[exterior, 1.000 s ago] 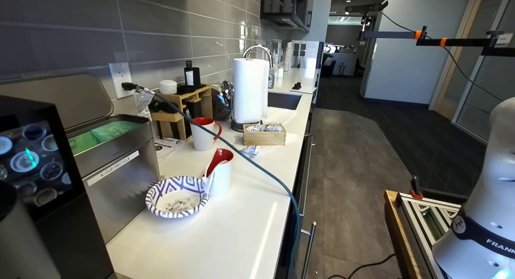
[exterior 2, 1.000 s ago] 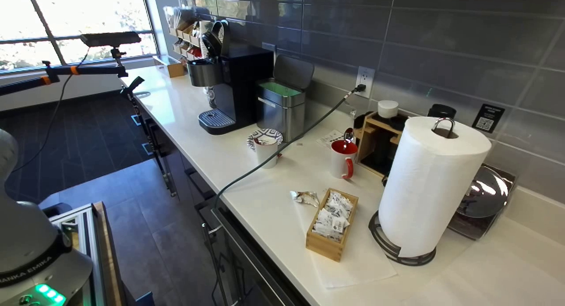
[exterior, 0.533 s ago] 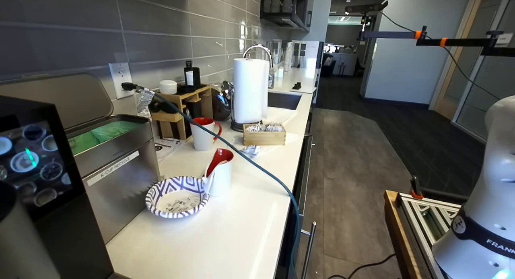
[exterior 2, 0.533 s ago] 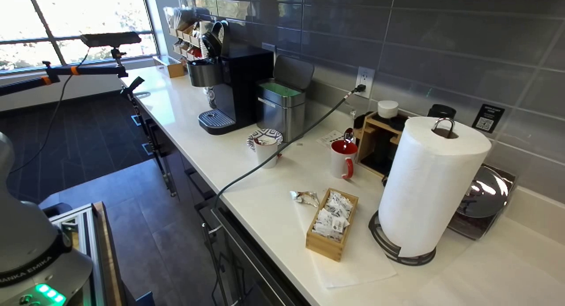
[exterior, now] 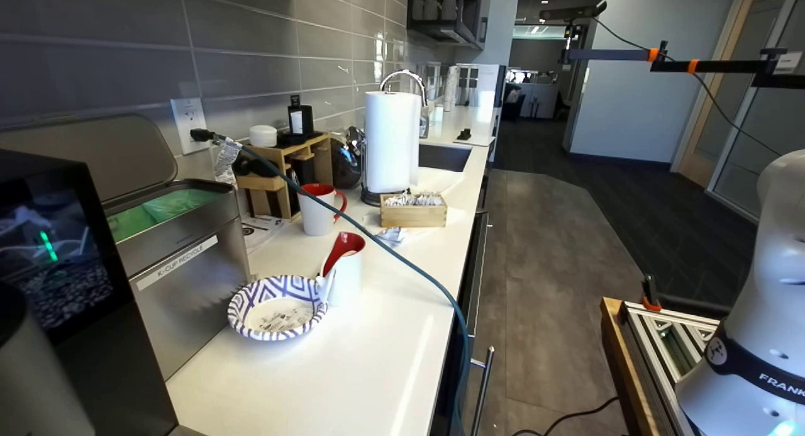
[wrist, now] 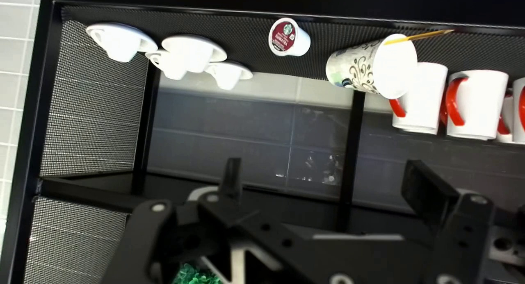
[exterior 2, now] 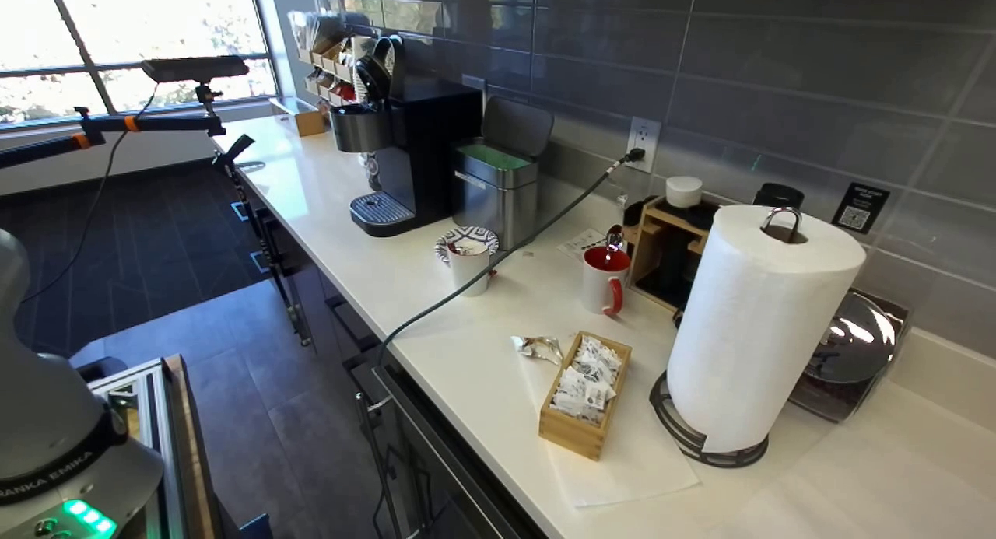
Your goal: Pick up the cup from the top cabinet and put it on the kitchen unit base top
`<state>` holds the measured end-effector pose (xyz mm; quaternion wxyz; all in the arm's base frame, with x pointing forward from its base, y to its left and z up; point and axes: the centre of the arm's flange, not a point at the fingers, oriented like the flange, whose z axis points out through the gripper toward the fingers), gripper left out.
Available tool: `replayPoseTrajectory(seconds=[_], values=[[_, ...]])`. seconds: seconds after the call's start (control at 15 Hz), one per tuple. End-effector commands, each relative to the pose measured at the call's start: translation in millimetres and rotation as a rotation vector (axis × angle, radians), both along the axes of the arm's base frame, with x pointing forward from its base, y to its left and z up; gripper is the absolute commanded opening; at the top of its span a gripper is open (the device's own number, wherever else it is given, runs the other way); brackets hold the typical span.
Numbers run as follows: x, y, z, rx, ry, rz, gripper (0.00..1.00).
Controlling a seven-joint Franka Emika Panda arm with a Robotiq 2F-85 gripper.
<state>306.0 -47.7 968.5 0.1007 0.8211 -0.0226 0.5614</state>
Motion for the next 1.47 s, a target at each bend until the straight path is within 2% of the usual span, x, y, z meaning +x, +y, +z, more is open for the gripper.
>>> replayPoseTrajectory(seconds=[0.0,0.4,0.6,0.87,1.13,1.4], values=[[-3,-1,1,0.001,-0.004,-0.002,1.00],[-7,-1,3,0.001,-0.009,-0.002,1.00],[31,21,-9,-0.005,0.065,0.110,1.00],[94,69,-28,-0.103,0.207,0.242,1.00],[162,97,-41,-0.257,0.242,0.241,1.00],[205,97,-45,-0.346,0.275,0.193,1.00]])
